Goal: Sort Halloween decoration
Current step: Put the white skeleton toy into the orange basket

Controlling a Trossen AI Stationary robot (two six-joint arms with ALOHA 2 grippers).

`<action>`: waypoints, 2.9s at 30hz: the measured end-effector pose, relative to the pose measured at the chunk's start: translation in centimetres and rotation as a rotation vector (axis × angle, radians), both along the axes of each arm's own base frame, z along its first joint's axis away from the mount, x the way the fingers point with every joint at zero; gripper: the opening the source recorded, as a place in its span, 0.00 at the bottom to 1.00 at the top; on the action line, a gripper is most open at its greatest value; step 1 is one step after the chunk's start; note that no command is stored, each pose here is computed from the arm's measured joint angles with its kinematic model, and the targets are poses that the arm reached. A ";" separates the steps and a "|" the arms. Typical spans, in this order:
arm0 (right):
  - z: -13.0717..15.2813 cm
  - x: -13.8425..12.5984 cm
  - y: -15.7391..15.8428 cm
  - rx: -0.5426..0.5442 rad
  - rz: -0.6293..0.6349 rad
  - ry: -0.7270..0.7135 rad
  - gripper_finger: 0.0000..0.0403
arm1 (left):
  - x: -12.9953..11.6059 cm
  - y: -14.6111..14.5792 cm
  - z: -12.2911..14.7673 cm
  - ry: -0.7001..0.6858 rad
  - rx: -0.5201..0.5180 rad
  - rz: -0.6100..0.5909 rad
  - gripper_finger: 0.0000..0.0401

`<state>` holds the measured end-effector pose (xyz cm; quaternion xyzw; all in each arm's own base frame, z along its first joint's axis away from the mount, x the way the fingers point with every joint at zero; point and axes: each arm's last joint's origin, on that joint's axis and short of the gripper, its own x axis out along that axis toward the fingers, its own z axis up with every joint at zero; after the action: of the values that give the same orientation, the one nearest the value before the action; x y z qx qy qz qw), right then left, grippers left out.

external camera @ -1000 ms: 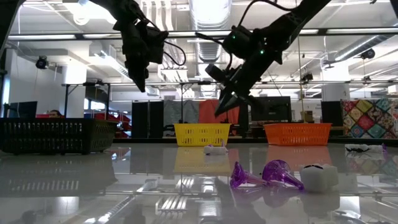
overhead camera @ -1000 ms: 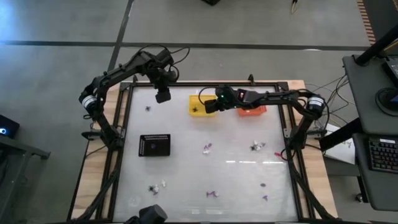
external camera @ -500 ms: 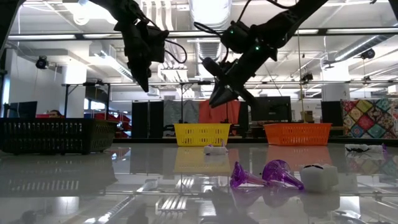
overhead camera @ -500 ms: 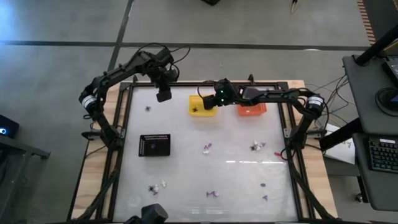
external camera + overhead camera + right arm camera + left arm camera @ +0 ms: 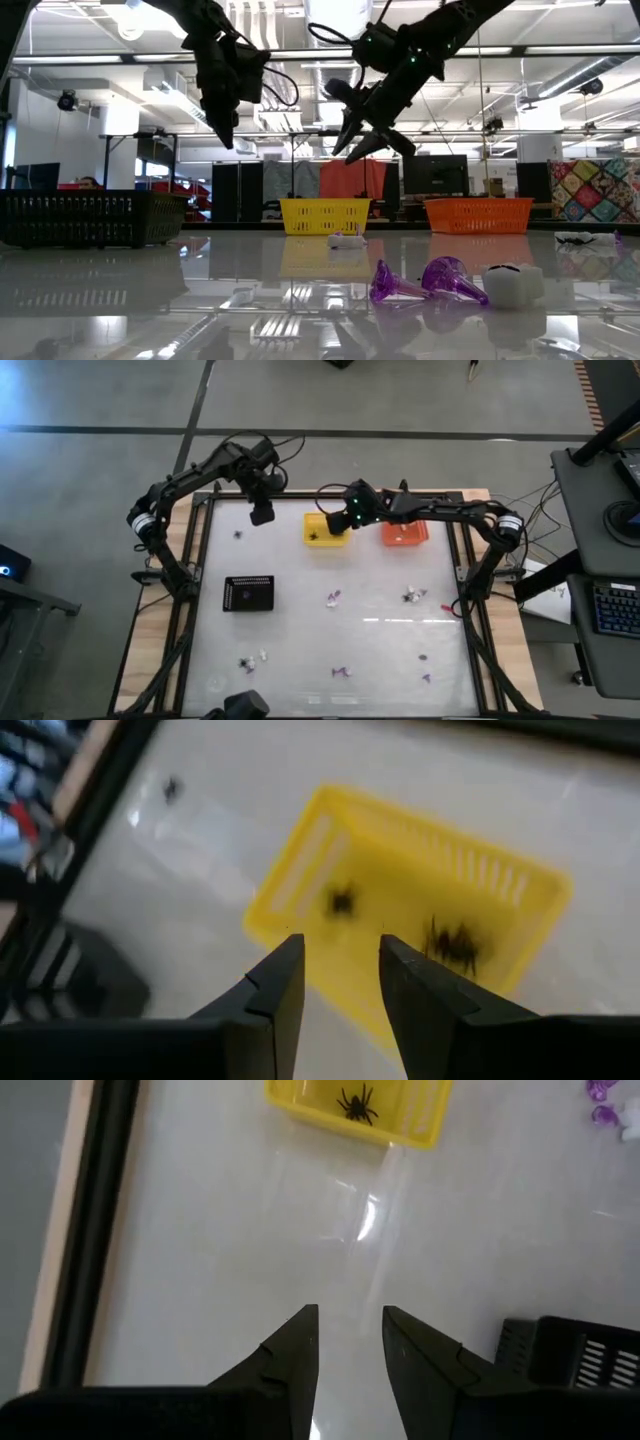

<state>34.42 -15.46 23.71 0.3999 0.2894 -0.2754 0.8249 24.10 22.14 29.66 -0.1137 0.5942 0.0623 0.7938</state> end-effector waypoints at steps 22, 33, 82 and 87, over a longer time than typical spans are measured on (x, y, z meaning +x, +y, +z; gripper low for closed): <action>0.3 -2.0 7.7 0.184 0.566 0.450 0.29 | 0.4 -3.9 -5.2 0.159 -0.223 0.049 0.24; -1.6 -2.6 11.2 0.190 0.701 0.551 0.27 | 1.0 -9.3 -4.5 0.262 -0.272 0.030 0.24; -1.5 -1.8 18.0 0.151 0.715 0.553 0.37 | 1.3 -37.5 -10.5 0.169 -0.392 0.746 0.24; -1.5 -1.8 18.6 0.155 0.716 0.554 0.37 | 2.4 -38.4 -11.8 0.223 -0.327 0.766 0.24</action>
<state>32.57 3.16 22.17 0.2466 0.6387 -0.0471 0.7273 26.46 -16.26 17.84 -0.4430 0.5932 0.2694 0.6159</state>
